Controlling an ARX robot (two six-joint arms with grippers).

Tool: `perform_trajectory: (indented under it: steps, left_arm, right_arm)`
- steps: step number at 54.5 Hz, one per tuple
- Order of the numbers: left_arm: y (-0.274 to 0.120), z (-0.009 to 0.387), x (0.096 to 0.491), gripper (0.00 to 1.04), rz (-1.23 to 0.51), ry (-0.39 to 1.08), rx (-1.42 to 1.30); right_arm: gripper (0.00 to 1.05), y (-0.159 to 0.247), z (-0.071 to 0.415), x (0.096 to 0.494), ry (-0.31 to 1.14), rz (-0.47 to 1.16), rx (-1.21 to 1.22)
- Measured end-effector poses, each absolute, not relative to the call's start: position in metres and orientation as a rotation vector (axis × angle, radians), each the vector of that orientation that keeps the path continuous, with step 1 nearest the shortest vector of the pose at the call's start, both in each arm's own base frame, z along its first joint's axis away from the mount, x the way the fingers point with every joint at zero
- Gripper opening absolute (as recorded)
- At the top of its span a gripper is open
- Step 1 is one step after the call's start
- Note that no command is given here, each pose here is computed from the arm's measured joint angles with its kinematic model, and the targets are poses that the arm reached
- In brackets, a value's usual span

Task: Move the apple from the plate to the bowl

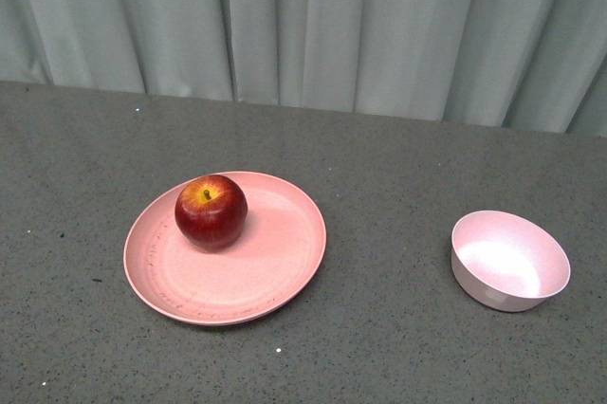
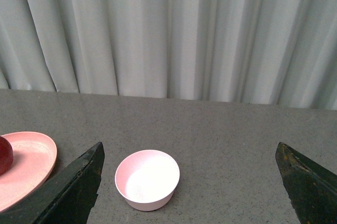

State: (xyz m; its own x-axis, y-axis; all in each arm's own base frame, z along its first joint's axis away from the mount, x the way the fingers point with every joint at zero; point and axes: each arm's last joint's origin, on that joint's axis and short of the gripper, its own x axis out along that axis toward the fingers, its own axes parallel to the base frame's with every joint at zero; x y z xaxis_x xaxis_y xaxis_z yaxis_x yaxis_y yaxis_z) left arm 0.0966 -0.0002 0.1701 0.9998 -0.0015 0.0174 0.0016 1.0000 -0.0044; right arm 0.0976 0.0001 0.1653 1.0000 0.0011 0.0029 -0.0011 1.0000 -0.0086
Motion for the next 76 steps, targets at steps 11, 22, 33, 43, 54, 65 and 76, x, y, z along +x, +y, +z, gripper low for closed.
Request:
perform_trajectory:
  steps: [11, 22, 33, 43, 54, 65, 76]
  left_arm:
    - [-0.0002, 0.1701, 0.0966, 0.98, -0.002, -0.017, -0.004]
    - [-0.0002, 0.1701, 0.0966, 0.98, -0.002, -0.017, -0.004]
    - [-0.0002, 0.1701, 0.0966, 0.98, -0.002, -0.017, -0.004]
    - [-0.0002, 0.1701, 0.0966, 0.98, -0.002, -0.017, -0.004]
    - [-0.0002, 0.1701, 0.0966, 0.98, -0.002, -0.017, -0.004]
    - [-0.0002, 0.1701, 0.0966, 0.98, -0.002, -0.017, -0.004]
    - [-0.0002, 0.1701, 0.0966, 0.98, -0.002, -0.017, -0.004]
  right_arm:
    - [0.95, 0.0001, 0.1653, 0.0976, -0.003, 0.001, -0.009]
    - [0.95, 0.0001, 0.1653, 0.0976, -0.003, 0.001, -0.009]
    - [0.95, 0.0001, 0.1653, 0.0976, -0.003, 0.001, -0.009]
    - [0.95, 0.0001, 0.1653, 0.0976, -0.003, 0.001, -0.009]
    - [0.95, 0.0001, 0.1653, 0.0976, -0.003, 0.001, -0.009]
    - [0.95, 0.0001, 0.1653, 0.0976, -0.003, 0.001, -0.009]
    - [0.95, 0.0001, 0.1653, 0.0976, -0.003, 0.001, -0.009]
